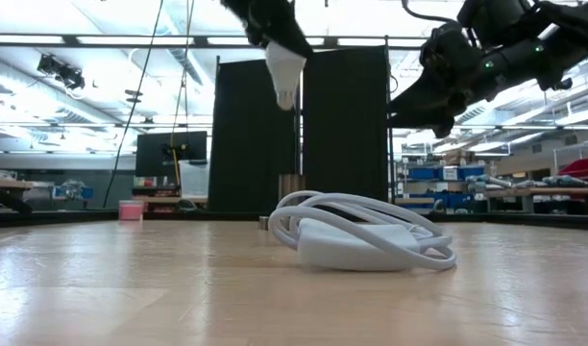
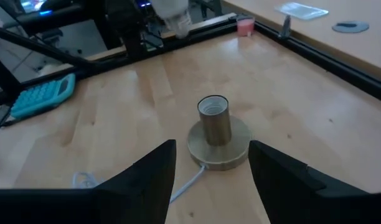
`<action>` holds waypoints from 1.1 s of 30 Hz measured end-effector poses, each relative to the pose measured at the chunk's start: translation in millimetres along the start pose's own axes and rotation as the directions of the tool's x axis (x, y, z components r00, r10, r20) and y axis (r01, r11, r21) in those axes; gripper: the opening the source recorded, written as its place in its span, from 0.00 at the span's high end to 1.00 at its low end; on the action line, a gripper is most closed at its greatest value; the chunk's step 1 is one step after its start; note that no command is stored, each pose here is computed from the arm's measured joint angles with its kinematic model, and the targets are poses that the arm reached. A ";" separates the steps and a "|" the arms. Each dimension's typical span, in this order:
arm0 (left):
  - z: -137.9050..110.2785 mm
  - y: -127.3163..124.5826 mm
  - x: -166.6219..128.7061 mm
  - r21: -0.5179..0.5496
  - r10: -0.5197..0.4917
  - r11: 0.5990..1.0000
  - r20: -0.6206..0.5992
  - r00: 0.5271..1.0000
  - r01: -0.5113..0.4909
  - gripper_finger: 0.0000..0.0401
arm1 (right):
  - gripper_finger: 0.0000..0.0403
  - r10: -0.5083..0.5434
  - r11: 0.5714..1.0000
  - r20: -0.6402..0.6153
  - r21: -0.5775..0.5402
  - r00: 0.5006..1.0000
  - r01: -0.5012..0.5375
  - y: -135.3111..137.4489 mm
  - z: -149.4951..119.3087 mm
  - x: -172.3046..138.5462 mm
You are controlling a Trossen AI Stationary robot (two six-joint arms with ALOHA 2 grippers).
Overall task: Screw lightbulb
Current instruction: Insert the white lightbulb into the silver lamp
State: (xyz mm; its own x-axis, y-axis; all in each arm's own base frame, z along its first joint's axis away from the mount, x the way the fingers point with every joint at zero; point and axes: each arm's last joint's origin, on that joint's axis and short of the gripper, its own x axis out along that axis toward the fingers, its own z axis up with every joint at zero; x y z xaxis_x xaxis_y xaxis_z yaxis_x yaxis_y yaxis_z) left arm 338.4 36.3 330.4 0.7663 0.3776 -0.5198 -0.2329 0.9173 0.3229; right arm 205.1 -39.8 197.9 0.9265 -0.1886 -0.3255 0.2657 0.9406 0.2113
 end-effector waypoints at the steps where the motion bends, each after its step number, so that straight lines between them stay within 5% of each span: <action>1: -7.7 -1.4 3.3 -0.001 0.001 1.000 -0.004 1.000 -0.001 0.32 | 0.47 -0.002 1.000 0.000 0.004 1.000 0.002 -0.4 -0.6 1.9; 10: -50.8 2.3 29.8 -0.065 -0.021 0.998 0.031 0.999 0.023 0.32 | 0.47 0.006 0.999 0.029 0.035 1.000 -0.007 -1.9 -7.2 24.0; 20: -61.6 23.6 44.8 -0.169 -0.086 0.981 0.032 0.996 0.090 0.32 | 0.47 -0.003 0.999 -0.021 0.043 1.000 0.004 -2.7 -11.9 40.7; 33: -74.0 14.7 75.4 -0.195 -0.139 0.971 0.011 0.990 0.139 0.32 | 0.47 0.001 0.999 -0.030 0.039 1.000 0.000 -3.0 -14.0 43.0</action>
State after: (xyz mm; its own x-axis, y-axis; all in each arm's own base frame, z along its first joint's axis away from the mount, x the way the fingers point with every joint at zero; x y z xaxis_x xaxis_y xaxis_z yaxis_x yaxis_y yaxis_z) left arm 348.5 87.6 237.5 0.7977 0.2448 -0.5512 -0.2368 0.9677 0.0870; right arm 240.4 -46.8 170.3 0.9184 -0.1788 -0.3530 0.2757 0.9290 0.2468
